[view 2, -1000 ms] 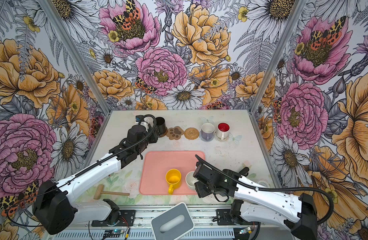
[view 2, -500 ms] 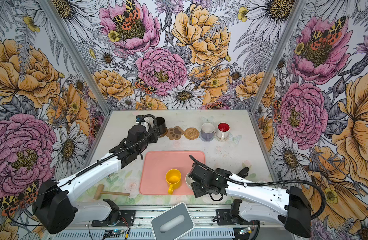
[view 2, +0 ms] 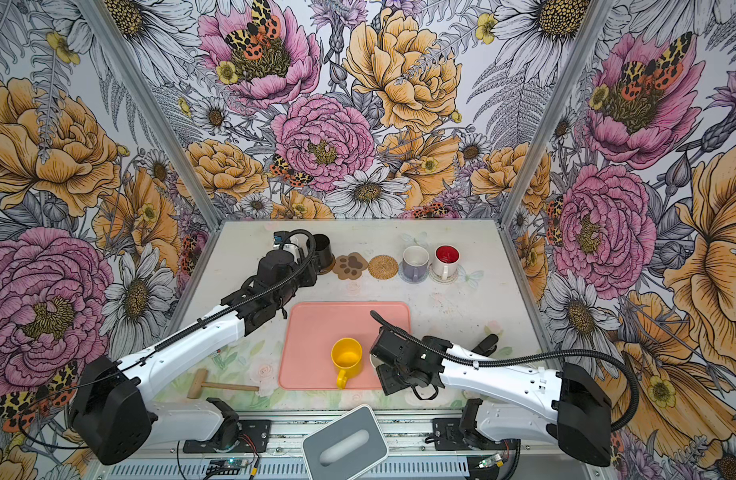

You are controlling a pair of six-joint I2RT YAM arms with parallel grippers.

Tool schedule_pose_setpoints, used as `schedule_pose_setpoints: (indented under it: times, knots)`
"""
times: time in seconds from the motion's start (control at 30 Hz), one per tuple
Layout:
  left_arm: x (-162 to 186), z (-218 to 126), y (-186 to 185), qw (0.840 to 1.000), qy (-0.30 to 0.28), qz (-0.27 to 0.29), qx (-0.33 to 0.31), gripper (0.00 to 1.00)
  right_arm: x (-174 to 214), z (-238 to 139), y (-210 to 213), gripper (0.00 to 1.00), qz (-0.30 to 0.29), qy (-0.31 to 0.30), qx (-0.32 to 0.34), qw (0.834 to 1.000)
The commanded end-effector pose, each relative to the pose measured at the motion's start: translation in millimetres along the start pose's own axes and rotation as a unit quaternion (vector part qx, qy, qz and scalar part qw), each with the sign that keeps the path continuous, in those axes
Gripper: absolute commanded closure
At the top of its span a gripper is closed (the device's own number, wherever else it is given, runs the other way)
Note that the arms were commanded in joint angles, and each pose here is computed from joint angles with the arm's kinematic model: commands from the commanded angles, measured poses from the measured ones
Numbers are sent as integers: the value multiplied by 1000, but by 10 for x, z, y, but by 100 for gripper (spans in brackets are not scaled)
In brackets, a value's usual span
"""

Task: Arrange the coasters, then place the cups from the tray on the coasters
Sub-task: 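Lower right gripper into the white mug and grasp its rim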

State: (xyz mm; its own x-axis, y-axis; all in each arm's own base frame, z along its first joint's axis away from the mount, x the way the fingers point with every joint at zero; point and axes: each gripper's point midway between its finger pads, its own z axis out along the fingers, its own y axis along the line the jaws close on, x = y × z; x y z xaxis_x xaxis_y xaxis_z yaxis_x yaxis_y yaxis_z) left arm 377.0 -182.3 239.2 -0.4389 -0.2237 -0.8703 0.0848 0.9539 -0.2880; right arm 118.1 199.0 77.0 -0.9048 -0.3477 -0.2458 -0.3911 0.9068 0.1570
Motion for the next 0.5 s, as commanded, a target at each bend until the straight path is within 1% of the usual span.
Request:
schedule_pose_setpoints:
  times: [0.0,0.27,0.47]
  knots:
    - [-40,29,7,1000,-8,7,-4,50,-41,26,17,36,4,-10,0,1000]
    - [-28,53,-1,1000,-5,9,-4,50,-93,84,18,36,8,-16,7,1000]
    - [-29,56,5,1000,-5,9,-5,50,-104,140,27,42,9,-11,11,1000]
